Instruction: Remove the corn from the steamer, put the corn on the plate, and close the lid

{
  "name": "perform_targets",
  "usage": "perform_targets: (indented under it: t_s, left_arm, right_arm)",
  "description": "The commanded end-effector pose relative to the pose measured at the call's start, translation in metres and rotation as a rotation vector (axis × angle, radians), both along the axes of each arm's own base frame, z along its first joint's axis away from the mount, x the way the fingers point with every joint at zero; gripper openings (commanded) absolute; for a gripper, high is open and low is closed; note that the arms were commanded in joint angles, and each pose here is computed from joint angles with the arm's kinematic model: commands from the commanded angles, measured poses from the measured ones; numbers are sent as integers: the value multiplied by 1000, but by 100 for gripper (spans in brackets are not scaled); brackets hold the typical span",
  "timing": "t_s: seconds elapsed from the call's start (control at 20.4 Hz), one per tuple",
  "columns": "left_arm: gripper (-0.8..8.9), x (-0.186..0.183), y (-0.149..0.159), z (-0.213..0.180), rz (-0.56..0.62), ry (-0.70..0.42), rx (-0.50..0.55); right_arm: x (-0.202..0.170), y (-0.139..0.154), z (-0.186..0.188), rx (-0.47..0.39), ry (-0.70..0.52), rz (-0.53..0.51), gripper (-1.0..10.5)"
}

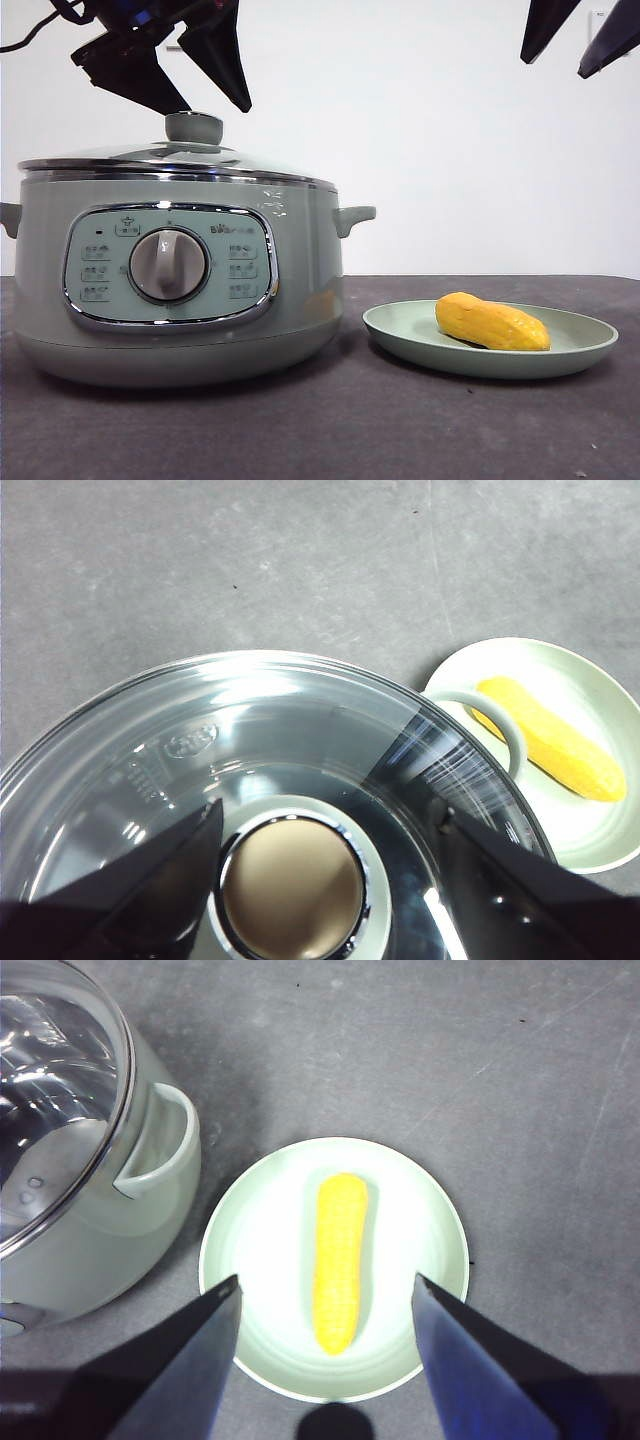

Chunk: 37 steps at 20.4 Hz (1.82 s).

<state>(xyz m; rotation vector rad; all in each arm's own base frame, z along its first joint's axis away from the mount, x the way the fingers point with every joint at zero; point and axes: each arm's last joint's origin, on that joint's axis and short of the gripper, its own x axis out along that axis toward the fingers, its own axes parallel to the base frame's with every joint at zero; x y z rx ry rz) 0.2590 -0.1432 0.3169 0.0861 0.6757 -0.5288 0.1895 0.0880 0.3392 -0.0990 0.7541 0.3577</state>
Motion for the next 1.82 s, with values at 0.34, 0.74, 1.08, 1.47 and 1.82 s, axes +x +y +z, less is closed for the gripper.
perform_targets:
  t_s: [0.34, 0.74, 1.08, 1.47, 1.82]
  left_arm:
    - [312, -64, 39, 60, 101, -199, -30]
    - [-8, -141, 84, 39, 169, -270, 2]
    - [-4, -171, 100, -19, 209, -291, -61]
    - [-3, -173, 101, -25, 212, -228, -18]
    - [-3, -173, 101, -25, 211, -228, -18]
  right_arm:
    - [-8, -3, 3, -15, -24, 21, 234]
    - [-64, -30, -17, 115, -276, 4, -13]
    - [-96, -47, -57, 185, -368, -75, 3]
    - [-96, -48, -58, 175, -357, -98, 2]
    - [-96, -48, -58, 175, -357, -99, 2]
